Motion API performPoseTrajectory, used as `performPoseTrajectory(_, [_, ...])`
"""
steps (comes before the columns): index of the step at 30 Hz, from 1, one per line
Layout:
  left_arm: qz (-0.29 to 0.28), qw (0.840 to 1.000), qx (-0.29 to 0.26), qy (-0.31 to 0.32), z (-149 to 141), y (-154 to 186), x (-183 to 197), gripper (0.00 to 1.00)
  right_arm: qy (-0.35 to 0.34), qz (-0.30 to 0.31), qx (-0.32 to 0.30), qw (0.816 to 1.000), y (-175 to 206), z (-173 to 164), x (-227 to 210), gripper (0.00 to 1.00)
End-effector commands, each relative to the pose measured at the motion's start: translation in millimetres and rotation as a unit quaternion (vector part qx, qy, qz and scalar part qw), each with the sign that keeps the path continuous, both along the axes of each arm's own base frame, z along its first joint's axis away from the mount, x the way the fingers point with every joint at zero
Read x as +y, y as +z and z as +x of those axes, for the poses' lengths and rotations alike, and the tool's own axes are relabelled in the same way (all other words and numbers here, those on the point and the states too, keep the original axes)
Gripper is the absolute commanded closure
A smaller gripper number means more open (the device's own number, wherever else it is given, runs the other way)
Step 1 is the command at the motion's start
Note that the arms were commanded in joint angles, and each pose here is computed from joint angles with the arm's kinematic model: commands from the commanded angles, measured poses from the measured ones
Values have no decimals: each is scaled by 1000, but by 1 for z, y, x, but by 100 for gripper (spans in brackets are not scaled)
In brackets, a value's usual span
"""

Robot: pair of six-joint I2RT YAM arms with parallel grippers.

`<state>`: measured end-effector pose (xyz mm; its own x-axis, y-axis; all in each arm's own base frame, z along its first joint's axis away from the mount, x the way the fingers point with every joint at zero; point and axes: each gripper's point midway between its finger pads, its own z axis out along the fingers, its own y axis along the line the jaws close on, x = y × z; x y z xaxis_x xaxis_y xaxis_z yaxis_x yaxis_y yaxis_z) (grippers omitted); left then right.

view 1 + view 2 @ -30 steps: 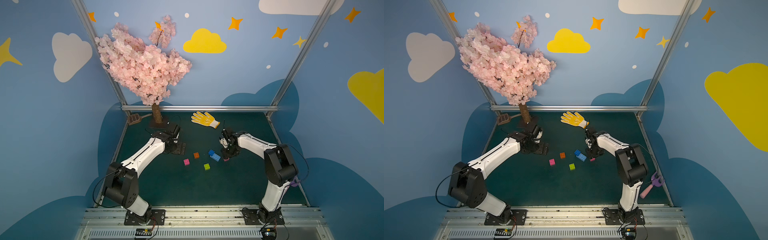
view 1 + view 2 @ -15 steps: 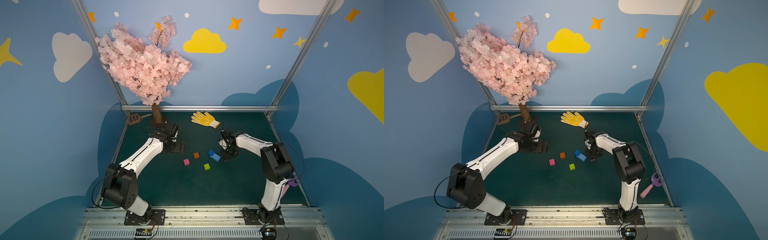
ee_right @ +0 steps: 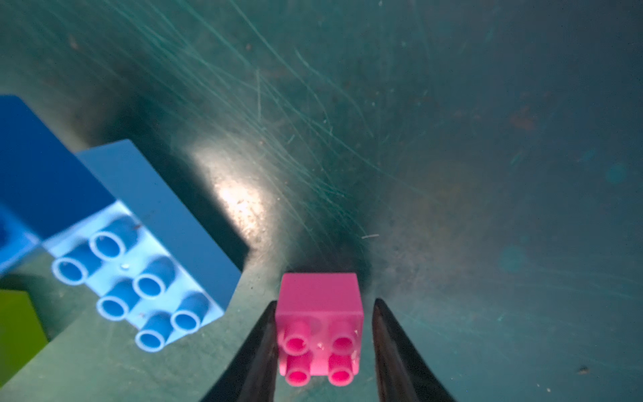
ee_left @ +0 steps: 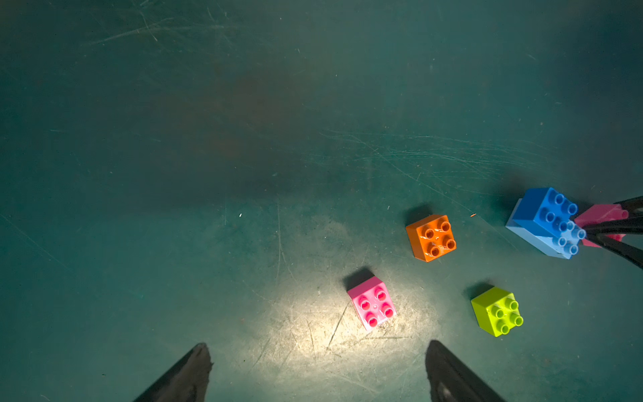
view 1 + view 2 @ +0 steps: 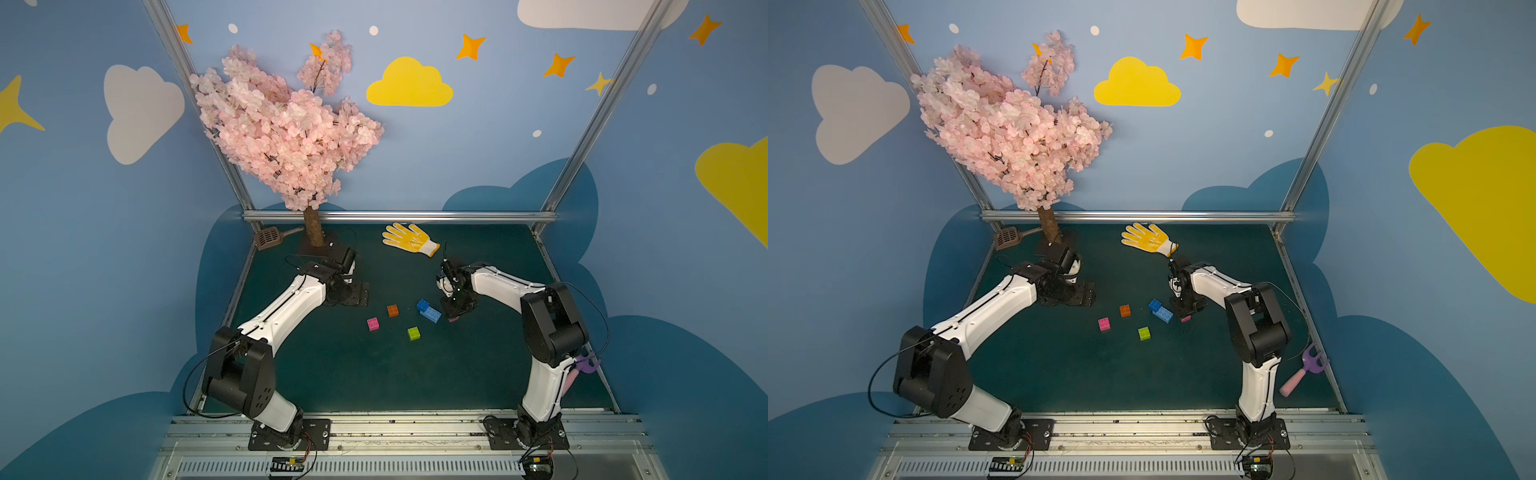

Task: Assemble the letter y with lego
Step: Pick up the lego brick from the center of the board.

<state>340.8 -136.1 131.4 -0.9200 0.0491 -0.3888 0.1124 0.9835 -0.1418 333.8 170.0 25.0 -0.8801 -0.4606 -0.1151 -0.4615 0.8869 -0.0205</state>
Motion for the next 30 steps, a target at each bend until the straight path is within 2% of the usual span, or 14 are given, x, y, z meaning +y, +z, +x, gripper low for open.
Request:
performPoseTrajectory(1, [-1, 1000, -1, 4, -1, 1, 3, 4, -5, 7, -1, 1000, 0, 4, 3, 63])
performPoseTrajectory(7, [1, 1000, -2, 5, -2, 2, 4, 4, -5, 7, -2, 1000, 2, 3, 3, 70])
performPoseTrajectory(11, [1, 1000, -2, 6, -1, 2, 4, 4, 3, 12, -10, 1000, 17, 0, 3, 73])
performPoseTrajectory(19, [-3, 1000, -1, 7, -1, 2, 4, 4, 97, 41, -33, 994, 47, -15, 18, 78])
performPoseTrajectory(23, [-2, 1000, -1, 7, -2, 2, 4, 4, 145, 45, -20, 988, 43, -24, 29, 78])
performPoseTrajectory(30, [-7, 1000, 0, 8, -1, 3, 4, 4, 185, 31, -15, 982, 38, -30, 40, 78])
